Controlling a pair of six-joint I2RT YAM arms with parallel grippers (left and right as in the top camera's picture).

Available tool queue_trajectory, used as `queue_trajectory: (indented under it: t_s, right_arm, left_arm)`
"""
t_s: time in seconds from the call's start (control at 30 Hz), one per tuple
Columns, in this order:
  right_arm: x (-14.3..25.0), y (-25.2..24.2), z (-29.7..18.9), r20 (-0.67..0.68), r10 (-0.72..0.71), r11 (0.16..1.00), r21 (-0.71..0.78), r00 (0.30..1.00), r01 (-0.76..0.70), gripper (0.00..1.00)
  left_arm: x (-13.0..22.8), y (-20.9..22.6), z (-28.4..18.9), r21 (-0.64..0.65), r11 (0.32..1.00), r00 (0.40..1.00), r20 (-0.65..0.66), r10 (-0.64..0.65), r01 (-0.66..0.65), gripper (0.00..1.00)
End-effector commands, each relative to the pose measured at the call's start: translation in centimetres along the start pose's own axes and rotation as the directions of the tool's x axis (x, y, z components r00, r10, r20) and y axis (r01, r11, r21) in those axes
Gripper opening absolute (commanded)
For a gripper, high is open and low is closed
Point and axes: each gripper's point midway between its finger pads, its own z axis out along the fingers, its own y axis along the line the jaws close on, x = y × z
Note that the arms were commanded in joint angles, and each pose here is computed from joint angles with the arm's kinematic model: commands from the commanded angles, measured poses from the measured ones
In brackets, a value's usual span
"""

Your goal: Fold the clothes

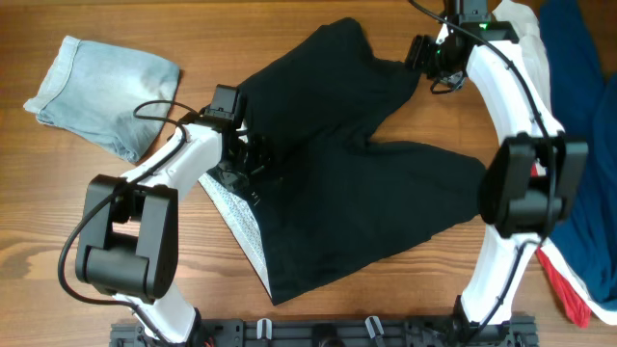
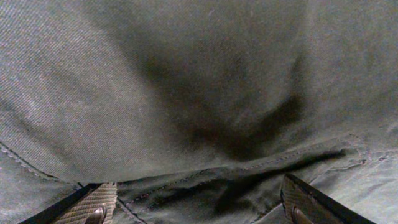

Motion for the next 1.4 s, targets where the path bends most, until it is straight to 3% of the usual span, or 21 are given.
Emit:
queue_trajectory:
  t_s: [0.0, 0.13, 0.27, 0.33, 0.37, 0.43, 0.8, 0.87, 1.07, 1.17, 1.37]
  right_arm:
    - [1.1, 0.2, 3.6, -0.067, 0.040, 0.996, -0.075, 0.997, -0.045, 0.75]
    - [0.8, 0.2, 5.4, -0.057, 0.079, 0.993, -0.087, 0.995, -0.083, 0.71]
    - [0.6, 1.7, 5.9, -0.059, 0.068, 0.981, -0.178, 0.996, -0.077, 0.54]
    - [0.6, 1.7, 6.0, -0.059, 0.069, 0.981, -0.176, 0.996, -0.078, 0.32]
    - [0.5, 1.2, 6.0, -0.054, 0.073, 0.984, -0.158, 0.996, -0.080, 0.16]
    - [0.6, -0.1, 6.0, -0.059, 0.105, 0.988, -0.111, 0.993, -0.111, 0.04]
    - [0.5, -8.3, 4.0, -0.103, 0.292, 0.956, 0.008, 0.951, -0.293, 0.04]
    - [0.6, -9.3, 3.8, -0.109, 0.308, 0.951, 0.021, 0.945, -0.307, 0.04]
    - [1.5, -10.5, 3.5, -0.137, 0.285, 0.958, 0.056, 0.949, -0.280, 0.04]
    - [1.8, -10.6, 3.4, -0.149, 0.290, 0.957, 0.063, 0.945, -0.284, 0.04]
    - [1.8, -10.7, 2.3, -0.143, 0.291, 0.956, 0.082, 0.946, -0.282, 0.04]
  left_arm:
    - [1.0, 4.2, 2.0, -0.153, 0.988, 0.999, -0.026, -0.037, 0.032, 0.86]
    - [1.0, 4.2, 2.0, -0.153, 0.988, 0.999, -0.027, -0.037, 0.032, 0.89]
    - [1.0, 4.2, 2.0, -0.153, 0.988, 0.999, -0.026, -0.037, 0.032, 0.90]
    - [1.0, 4.1, 2.0, -0.151, 0.988, 0.999, -0.024, -0.036, 0.032, 0.90]
    - [0.9, 4.1, 2.0, -0.148, 0.988, 0.999, -0.020, -0.034, 0.031, 0.90]
    - [0.6, 3.8, 2.1, -0.138, 0.990, 1.000, -0.008, -0.029, 0.028, 0.90]
    - [-1.8, 3.0, 2.1, -0.116, 0.993, 0.996, 0.089, 0.000, 0.011, 0.88]
    - [-3.0, 2.0, 2.1, -0.077, 0.997, 0.990, 0.139, 0.022, -0.011, 0.83]
    - [-6.8, -1.3, 1.3, 0.022, 0.992, 0.948, 0.297, 0.113, -0.125, 0.79]
    - [-8.3, -2.0, 0.7, 0.007, 0.980, 0.911, 0.369, 0.184, -0.201, 0.78]
    - [-12.1, -0.4, -1.7, -0.038, 0.988, 0.873, 0.463, 0.153, -0.153, 0.77]
